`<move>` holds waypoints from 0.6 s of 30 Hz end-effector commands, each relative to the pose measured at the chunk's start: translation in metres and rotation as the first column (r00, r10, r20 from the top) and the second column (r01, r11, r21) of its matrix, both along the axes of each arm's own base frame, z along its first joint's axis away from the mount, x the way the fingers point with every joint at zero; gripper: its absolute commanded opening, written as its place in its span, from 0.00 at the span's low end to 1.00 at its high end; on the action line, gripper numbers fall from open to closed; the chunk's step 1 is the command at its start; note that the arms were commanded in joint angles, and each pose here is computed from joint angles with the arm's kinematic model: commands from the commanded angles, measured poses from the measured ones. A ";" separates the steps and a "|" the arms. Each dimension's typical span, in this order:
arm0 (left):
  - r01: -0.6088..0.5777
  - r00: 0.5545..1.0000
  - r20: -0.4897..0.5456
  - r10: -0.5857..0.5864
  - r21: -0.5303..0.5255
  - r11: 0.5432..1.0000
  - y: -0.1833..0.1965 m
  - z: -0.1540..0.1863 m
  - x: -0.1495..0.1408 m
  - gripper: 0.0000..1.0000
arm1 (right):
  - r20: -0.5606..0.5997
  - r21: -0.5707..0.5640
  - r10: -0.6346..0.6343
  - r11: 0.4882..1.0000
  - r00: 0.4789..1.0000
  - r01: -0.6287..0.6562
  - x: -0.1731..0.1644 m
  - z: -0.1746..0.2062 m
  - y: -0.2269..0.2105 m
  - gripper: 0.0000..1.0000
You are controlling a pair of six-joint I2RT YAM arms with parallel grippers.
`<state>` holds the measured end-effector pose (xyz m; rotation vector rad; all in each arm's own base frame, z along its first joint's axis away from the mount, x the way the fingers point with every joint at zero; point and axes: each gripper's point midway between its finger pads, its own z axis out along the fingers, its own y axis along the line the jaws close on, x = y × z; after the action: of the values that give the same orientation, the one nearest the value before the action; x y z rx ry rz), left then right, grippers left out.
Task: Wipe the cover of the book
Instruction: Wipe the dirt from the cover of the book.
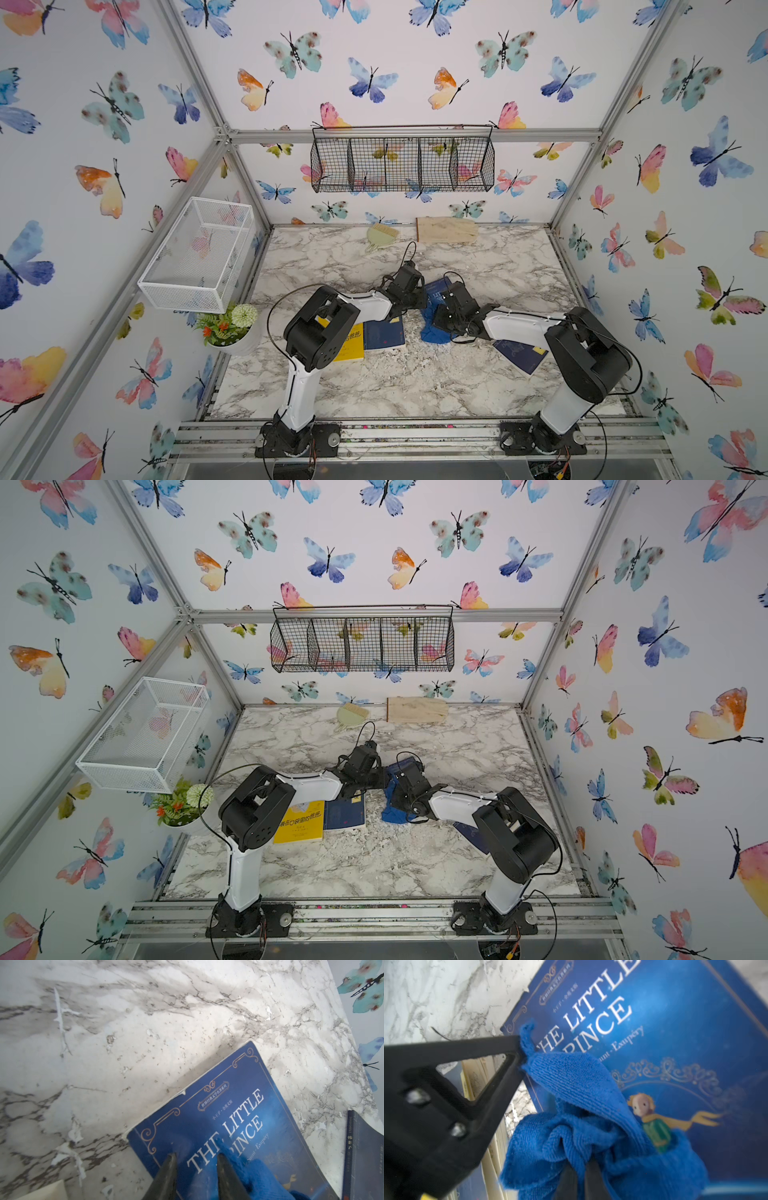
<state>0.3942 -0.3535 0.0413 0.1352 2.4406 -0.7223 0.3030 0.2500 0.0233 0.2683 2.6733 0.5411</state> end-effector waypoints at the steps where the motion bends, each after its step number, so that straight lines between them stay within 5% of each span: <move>1: 0.015 0.990 -0.140 -0.001 0.104 0.995 0.019 -0.044 -0.026 0.34 | -0.342 -0.396 -0.081 0.916 0.936 -0.066 -0.088 -0.065 -0.090 0.01; 18: 0.013 0.991 -0.132 0.003 0.117 0.993 0.020 -0.044 -0.025 0.33 | -0.339 -0.422 -0.135 0.906 0.931 -0.022 -0.066 -0.056 -0.118 0.01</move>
<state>0.3942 -0.3533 0.0412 0.1352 2.4410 -0.7208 0.3124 0.2104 0.0246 0.3271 2.7285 0.3602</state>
